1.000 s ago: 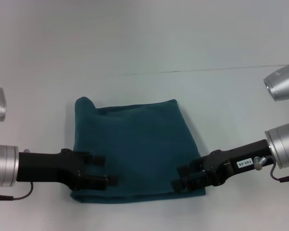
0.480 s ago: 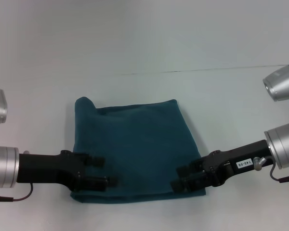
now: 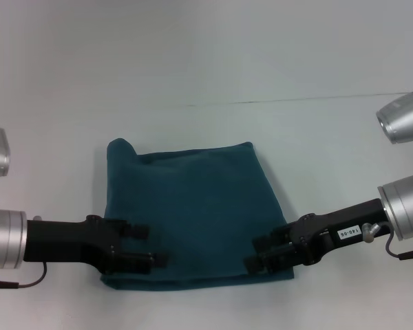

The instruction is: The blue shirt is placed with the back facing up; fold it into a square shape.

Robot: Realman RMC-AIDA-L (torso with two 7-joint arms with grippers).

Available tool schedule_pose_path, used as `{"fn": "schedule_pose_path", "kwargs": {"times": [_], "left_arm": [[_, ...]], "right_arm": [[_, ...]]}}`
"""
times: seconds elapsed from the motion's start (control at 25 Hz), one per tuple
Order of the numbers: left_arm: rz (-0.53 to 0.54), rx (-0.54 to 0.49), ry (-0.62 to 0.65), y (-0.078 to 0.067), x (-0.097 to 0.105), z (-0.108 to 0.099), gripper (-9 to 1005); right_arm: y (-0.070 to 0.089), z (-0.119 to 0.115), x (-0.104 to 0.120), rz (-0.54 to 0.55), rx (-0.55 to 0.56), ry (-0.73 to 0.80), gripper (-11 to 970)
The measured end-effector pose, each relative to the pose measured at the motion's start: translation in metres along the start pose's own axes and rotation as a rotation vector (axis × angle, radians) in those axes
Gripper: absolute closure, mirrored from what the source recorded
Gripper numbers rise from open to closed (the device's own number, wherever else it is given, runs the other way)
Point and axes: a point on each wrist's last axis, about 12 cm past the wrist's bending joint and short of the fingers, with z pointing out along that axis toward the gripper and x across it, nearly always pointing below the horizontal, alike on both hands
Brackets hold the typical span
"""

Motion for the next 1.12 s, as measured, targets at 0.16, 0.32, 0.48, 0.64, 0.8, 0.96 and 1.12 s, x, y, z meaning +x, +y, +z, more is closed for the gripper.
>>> {"fn": "schedule_pose_path", "kwargs": {"times": [0.16, 0.32, 0.48, 0.64, 0.8, 0.96, 1.12], "left_arm": [[0.0, -0.001, 0.0, 0.0, 0.0003, -0.0003, 172], [0.0, -0.001, 0.0, 0.0, 0.0004, -0.0004, 173], [0.0, -0.002, 0.0, 0.0003, 0.0004, -0.0008, 173], [0.001, -0.003, 0.0, 0.0004, 0.0001, -0.0011, 173], [0.002, -0.004, 0.001, 0.0005, 0.0, -0.0013, 173], [0.002, -0.006, 0.001, 0.0007, 0.0001, -0.002, 172], [0.001, -0.007, 0.001, 0.0008, 0.0006, -0.0024, 172]], "right_arm": [[0.0002, 0.0009, 0.0001, 0.0, -0.001, 0.0, 235], [0.0003, 0.0013, 0.0001, 0.0, -0.002, 0.0, 235], [0.0006, 0.0013, 0.0002, 0.0, -0.004, 0.001, 235], [0.0007, 0.0014, 0.0002, 0.0, -0.005, 0.001, 235], [0.0007, 0.0014, 0.0002, 0.0, -0.004, 0.001, 235], [0.0004, 0.0006, 0.0003, 0.0, -0.003, 0.003, 235], [-0.0016, -0.0049, 0.0038, 0.012, 0.008, 0.003, 236]]}}
